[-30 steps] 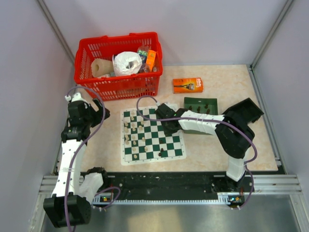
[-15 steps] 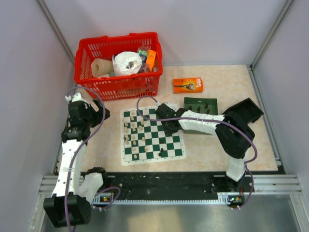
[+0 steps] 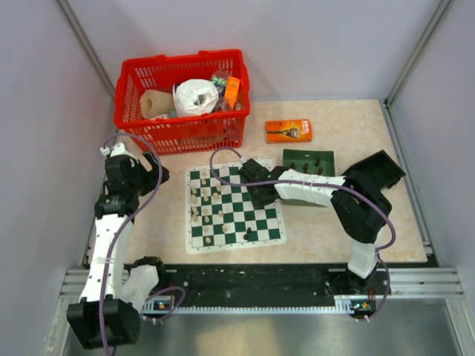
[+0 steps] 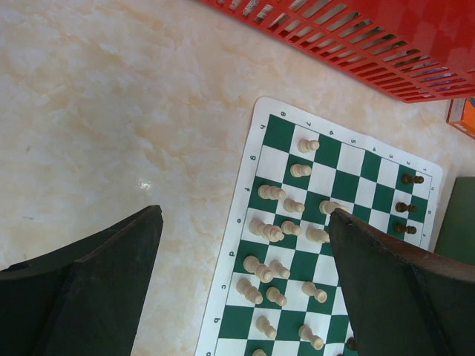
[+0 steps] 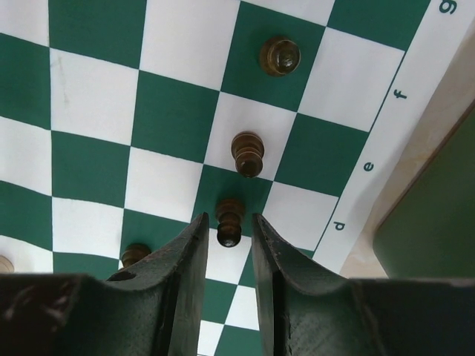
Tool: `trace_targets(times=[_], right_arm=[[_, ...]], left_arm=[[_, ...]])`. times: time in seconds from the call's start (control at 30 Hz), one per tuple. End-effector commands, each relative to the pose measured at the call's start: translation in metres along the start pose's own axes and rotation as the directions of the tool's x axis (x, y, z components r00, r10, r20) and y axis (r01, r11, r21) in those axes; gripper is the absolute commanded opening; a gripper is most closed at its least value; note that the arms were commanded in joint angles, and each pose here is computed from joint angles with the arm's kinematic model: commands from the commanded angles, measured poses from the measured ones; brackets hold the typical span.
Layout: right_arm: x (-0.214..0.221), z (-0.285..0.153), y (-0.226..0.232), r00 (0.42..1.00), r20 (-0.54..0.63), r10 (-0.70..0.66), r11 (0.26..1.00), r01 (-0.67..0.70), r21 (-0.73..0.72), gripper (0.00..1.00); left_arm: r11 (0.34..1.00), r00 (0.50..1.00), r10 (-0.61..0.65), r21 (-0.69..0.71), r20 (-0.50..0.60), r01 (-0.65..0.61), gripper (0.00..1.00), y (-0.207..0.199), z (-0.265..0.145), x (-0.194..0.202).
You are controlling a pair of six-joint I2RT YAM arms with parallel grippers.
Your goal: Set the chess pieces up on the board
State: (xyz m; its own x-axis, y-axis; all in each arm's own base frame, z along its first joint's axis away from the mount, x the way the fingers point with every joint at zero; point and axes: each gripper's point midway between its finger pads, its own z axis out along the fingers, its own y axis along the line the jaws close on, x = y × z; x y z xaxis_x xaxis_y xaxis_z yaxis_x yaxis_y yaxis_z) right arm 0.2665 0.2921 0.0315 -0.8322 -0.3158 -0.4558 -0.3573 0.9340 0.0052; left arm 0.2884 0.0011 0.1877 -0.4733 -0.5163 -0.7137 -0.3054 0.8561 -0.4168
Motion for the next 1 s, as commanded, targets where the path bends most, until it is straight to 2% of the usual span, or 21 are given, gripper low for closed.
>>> trace_targets(times=[0.0,0.27,0.37,0.57,0.97], right_arm=[[-0.029,-0.023,0.012,0.996,0.090,0.018,0.998,-0.013,-0.062,0.31],[-0.057,-0.072,0.007,0.974,0.220,0.057,0.994,-0.036,-0.099,0.36],[-0.061,-0.082,0.010,0.971,0.234,0.059,0.992,-0.030,-0.126,0.37],[-0.055,-0.085,0.033,0.975,0.215,0.049,0.982,-0.007,-0.189,0.38],[-0.012,-0.048,0.066,0.997,0.079,-0.012,0.973,0.030,-0.231,0.38]], left_arm=[[1.000,0.999,-0.005,0.027,0.043,0.004,0.99,-0.006,0.001,-0.009],[1.000,0.999,0.003,0.015,0.047,-0.004,0.99,-0.004,0.000,-0.011],[1.000,0.998,0.003,0.006,0.057,-0.004,0.99,-0.003,-0.002,-0.013],[1.000,0.997,-0.006,-0.015,0.075,0.007,0.99,0.001,-0.004,-0.015],[1.000,0.997,-0.004,-0.006,0.072,0.005,0.99,-0.001,-0.005,-0.016]])
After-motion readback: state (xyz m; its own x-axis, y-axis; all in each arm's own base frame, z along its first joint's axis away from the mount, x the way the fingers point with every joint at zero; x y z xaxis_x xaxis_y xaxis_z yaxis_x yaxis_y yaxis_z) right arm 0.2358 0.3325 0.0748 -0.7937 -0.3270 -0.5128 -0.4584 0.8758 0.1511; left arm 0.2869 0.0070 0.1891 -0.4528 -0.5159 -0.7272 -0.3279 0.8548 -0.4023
